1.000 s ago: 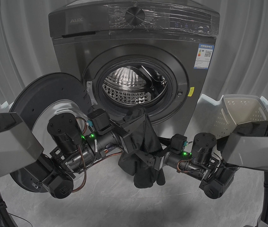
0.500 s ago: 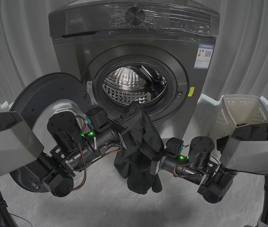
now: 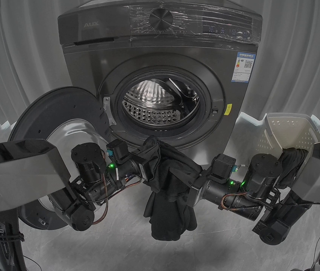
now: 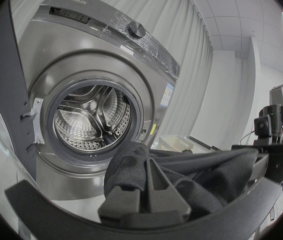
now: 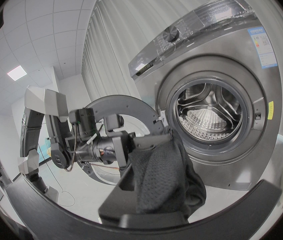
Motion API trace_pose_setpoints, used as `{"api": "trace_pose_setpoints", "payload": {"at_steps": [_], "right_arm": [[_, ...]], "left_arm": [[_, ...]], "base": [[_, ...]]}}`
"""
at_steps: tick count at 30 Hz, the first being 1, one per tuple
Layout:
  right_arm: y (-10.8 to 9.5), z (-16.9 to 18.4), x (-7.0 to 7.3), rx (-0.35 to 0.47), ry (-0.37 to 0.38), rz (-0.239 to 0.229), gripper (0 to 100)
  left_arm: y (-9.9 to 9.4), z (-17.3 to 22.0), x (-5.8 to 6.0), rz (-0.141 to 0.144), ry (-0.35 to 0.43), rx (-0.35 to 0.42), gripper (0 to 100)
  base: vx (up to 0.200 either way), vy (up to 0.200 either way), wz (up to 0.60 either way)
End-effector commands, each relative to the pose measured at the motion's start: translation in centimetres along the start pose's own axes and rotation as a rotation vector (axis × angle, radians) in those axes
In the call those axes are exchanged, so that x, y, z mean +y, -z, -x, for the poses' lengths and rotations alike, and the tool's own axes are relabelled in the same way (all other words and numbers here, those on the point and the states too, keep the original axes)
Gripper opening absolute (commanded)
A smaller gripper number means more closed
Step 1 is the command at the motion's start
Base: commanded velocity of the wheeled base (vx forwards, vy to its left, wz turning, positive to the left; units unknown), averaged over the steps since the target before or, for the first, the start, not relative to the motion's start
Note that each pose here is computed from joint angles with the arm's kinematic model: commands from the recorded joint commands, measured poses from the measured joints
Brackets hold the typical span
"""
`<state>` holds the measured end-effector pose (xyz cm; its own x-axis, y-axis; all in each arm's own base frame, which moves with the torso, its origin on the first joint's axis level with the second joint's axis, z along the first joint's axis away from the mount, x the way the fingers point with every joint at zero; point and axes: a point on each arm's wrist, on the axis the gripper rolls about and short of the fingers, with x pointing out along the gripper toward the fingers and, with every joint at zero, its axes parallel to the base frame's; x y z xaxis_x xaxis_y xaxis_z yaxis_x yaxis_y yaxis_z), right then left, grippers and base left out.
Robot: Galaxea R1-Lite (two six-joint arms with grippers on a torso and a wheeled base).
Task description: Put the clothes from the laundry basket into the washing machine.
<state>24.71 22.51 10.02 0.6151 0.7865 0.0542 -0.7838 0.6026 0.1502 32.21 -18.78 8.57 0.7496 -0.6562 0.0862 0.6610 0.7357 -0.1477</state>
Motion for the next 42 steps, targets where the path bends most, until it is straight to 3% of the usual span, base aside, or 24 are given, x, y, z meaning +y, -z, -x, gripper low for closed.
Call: {"api": "trace_pose_setpoints", "payload": {"at_steps": [1, 5, 10, 18, 24, 32, 36, 42], "right_arm": [[-0.9, 0.3, -0.1, -0.027, 0.005, 0.005, 0], [-1.0, 0.2, -0.5, -0.035, 0.018, 0.005, 0], [-1.5, -0.3, -0.8, -0.06, 0.023, 0.012, 0], [-1.5, -0.5, -0.8, -0.061, 0.021, 0.012, 0], [-1.4, -0.7, -0.3, -0.064, 0.005, 0.01, 0], [-1.2, -0.9, -0.2, -0.06, 0.003, 0.009, 0], [-1.2, -0.9, -0.2, -0.062, 0.006, 0.008, 0], [-1.4, -1.2, 0.2, -0.075, 0.014, 0.009, 0]], "left_arm": [[0.5, 0.3, 0.2, 0.013, -0.004, 0.023, 100], [0.3, 2.0, -0.3, 0.042, 0.018, 0.062, 100], [0.7, 4.3, -1.3, 0.054, 0.127, 0.143, 100], [0.7, 5.6, -2.7, 0.058, 0.263, 0.193, 100], [2.0, 4.2, -2.6, 0.002, 0.277, 0.196, 100], [3.1, 2.0, -2.0, -0.008, 0.252, 0.172, 100], [3.8, 0.7, -1.8, -0.015, 0.175, 0.149, 100], [4.9, -1.0, -1.8, -0.016, 0.151, 0.131, 100]], "base": [[0.0, 0.0, 0.0], [0.0, 0.0, 0.0], [0.0, 0.0, 0.0], [0.0, 0.0, 0.0], [0.0, 0.0, 0.0], [0.0, 0.0, 0.0], [0.0, 0.0, 0.0], [0.0, 0.0, 0.0]]}}
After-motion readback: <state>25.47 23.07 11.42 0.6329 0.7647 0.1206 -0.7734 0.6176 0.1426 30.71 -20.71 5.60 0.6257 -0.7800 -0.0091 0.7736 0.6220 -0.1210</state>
